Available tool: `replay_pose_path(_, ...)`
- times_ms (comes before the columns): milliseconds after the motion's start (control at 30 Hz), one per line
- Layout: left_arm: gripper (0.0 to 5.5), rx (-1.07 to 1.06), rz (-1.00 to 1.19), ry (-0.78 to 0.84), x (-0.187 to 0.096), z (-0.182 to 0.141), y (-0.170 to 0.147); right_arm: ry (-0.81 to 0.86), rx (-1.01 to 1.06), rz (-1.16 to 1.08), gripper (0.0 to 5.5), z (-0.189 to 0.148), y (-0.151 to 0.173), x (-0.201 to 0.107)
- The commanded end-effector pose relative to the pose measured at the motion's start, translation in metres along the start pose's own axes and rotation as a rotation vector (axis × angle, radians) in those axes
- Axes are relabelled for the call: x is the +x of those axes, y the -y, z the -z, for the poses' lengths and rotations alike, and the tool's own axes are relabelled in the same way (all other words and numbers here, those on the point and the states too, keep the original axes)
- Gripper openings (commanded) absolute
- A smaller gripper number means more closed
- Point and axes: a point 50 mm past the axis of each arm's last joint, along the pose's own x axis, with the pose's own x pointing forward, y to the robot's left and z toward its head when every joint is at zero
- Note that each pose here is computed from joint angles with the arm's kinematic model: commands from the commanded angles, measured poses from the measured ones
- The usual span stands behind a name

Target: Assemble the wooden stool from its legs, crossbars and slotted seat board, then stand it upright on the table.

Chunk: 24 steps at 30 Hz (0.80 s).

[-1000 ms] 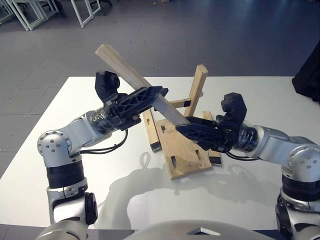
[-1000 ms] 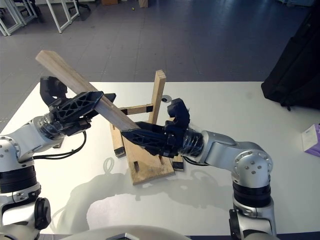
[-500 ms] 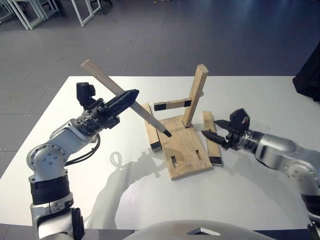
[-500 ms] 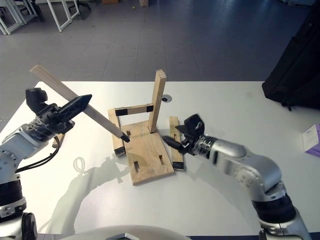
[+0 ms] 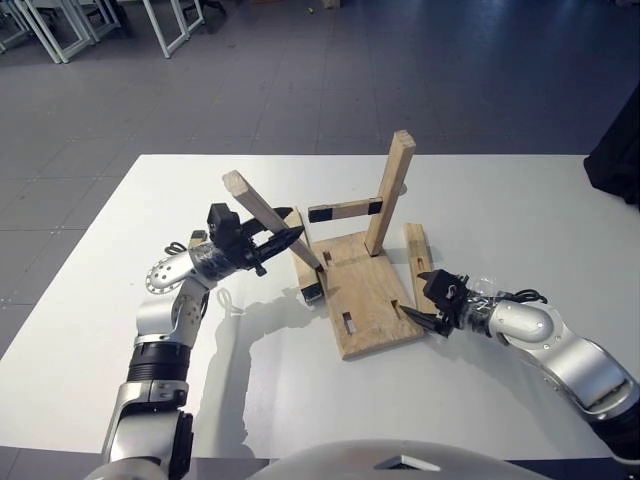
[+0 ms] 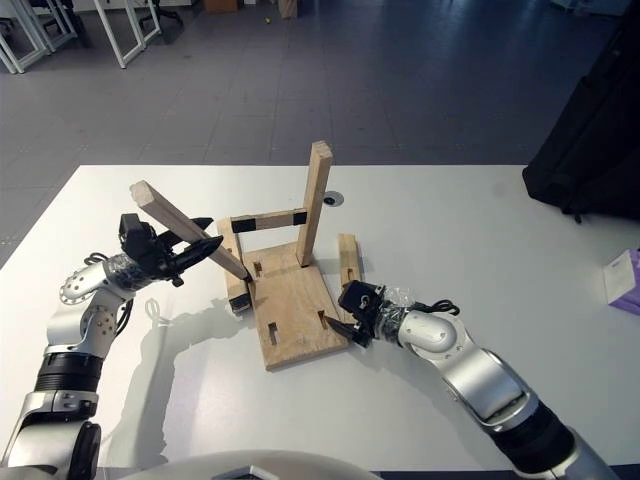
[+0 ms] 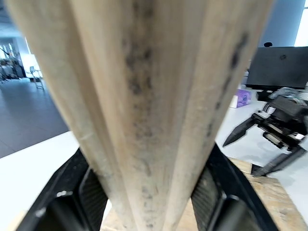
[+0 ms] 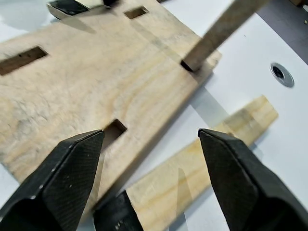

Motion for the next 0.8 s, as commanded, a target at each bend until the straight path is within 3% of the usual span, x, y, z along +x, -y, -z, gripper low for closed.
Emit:
replay_pose_path(33, 2.03, 0.011, 0.028, 0.012, 0.006, 0.001, -0.004, 0.002, -0.014, -0.032, 3.60, -0.003, -0.005, 0.002)
replay_pose_path(600, 2.03, -0.039, 0.104, -0.053, 0.013, 0.015, -0.015, -0.039, -0.020, -0.056, 3.60, 0.003, -0.003, 0.000)
replay_pose_path(800, 2.03, -0.051, 0.133, -0.108, -0.001, 0.014, -0.014, -0.030, -0.026, -0.077, 3.60, 0.001, -0.002, 0.004)
